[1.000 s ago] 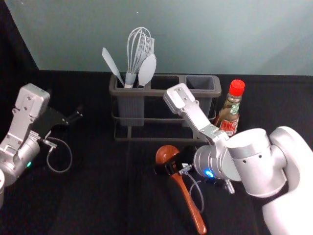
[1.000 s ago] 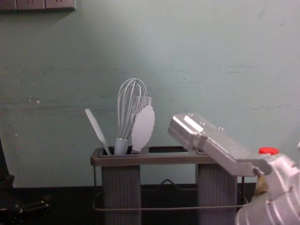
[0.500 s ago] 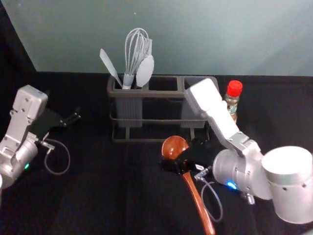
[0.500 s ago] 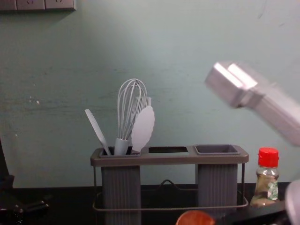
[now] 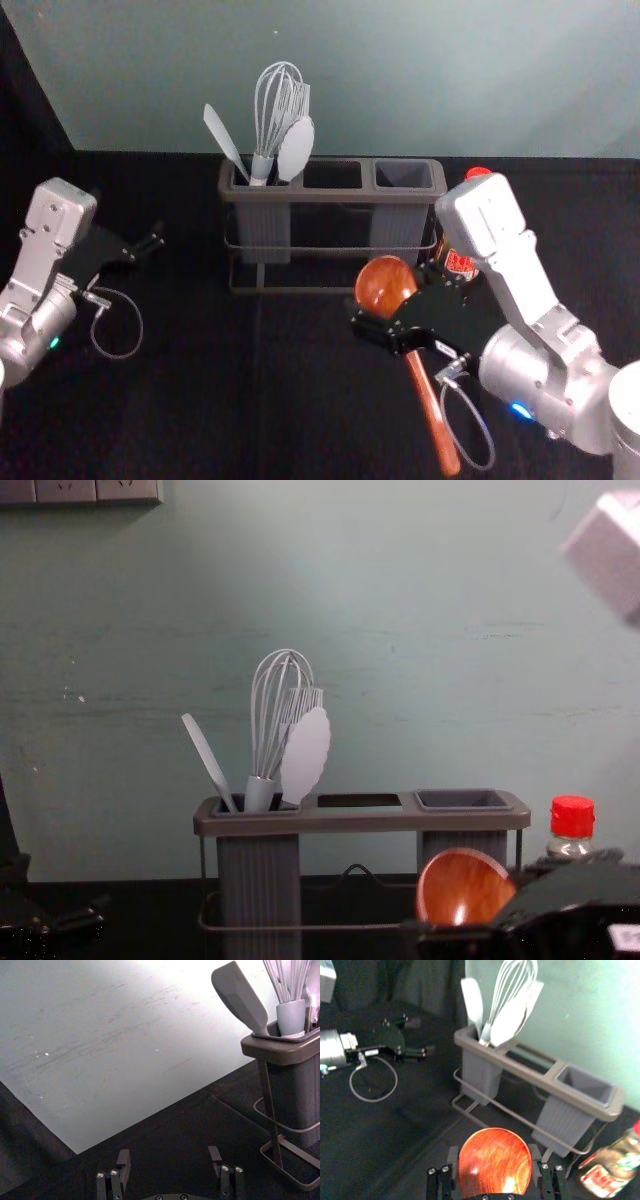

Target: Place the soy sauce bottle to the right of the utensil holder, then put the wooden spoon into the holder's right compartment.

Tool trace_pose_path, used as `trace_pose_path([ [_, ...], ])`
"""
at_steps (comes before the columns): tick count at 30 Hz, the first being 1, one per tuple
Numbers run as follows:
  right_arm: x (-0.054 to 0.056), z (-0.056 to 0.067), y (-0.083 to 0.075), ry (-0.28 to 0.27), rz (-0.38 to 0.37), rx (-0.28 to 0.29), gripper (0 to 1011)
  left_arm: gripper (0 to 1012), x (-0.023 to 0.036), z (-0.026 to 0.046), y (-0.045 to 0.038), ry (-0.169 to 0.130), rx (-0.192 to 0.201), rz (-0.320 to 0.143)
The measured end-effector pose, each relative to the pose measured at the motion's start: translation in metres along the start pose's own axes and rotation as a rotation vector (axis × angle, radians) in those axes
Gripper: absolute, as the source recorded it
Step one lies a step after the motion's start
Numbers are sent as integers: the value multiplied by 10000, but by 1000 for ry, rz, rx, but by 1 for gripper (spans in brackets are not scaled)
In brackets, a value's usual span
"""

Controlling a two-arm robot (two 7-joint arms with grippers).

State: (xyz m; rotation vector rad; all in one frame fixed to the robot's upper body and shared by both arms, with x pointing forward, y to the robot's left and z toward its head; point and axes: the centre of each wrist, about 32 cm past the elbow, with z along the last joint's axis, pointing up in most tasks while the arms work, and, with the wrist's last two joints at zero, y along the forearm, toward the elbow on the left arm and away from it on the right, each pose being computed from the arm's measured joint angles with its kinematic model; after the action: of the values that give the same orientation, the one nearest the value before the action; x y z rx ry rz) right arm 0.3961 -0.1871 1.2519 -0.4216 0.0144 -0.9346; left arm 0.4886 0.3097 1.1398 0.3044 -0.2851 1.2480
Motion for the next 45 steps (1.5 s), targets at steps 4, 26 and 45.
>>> trace_pose_path([
  [4,-7,-63,-125,-30,-34,77,842,1011,0,0,0,0,0,0],
  [26,13,-394,-463,-161,-199,460,842,1011,0,0,0,0,0,0],
  [45,2,-574,-447,-190,-206,578,842,1011,0,0,0,0,0,0],
])
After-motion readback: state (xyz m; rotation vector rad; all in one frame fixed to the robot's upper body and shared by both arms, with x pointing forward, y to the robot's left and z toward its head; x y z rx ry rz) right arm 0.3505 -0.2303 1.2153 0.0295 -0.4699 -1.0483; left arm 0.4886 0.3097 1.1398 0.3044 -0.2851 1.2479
